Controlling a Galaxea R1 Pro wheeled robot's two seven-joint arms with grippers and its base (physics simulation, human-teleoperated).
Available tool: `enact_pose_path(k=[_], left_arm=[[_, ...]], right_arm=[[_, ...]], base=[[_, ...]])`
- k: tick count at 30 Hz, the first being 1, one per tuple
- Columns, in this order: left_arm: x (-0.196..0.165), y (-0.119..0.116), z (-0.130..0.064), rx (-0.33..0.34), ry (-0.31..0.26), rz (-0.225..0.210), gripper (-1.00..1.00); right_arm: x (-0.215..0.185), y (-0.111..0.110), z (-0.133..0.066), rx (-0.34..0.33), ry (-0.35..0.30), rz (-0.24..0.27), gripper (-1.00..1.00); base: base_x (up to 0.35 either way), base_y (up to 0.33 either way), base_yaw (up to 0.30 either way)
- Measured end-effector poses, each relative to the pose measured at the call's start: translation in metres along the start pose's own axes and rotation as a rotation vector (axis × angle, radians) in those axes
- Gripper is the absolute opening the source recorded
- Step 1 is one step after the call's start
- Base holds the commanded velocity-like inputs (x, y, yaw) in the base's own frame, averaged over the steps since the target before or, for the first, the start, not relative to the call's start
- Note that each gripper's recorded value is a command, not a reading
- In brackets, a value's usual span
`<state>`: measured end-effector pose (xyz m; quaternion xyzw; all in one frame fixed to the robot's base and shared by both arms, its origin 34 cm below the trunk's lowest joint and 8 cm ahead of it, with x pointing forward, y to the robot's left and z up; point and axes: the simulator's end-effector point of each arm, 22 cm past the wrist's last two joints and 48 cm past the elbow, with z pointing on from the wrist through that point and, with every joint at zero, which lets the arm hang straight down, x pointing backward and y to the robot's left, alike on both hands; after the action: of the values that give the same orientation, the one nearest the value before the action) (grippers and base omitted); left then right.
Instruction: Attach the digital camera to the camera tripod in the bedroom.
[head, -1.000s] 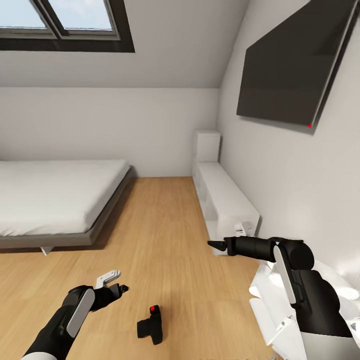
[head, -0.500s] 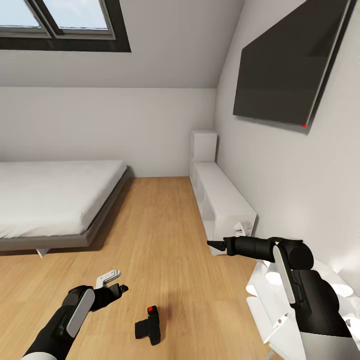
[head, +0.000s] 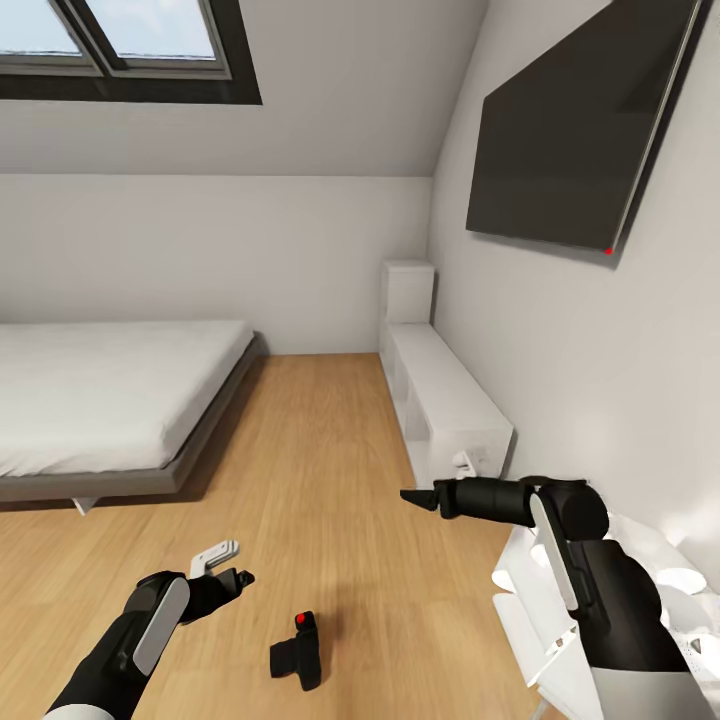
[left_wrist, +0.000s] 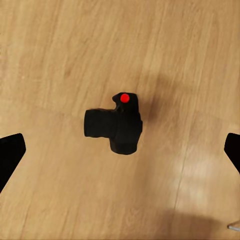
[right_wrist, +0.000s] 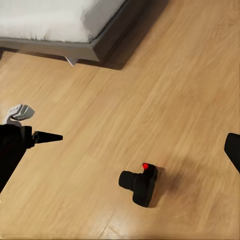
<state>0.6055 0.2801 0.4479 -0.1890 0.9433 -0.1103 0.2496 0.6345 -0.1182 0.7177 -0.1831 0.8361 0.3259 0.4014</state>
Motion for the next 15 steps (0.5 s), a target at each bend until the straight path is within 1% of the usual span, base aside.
enact_pose_path(k=[4,15], left_arm=[[0.004,0.003,0.005,-0.002,0.0,0.0,1.0],[0.019,0.012,0.022,-0.002,0.0,0.0,1.0]], right_arm=[[0.009,0.005,0.006,-0.012,0.014,-0.011,1.0],[0.033,-0.001,0.016,-0.012,0.018,-0.013,1.0]], base=[[0.0,0.0,0.0],[0.0,0.0,0.0]])
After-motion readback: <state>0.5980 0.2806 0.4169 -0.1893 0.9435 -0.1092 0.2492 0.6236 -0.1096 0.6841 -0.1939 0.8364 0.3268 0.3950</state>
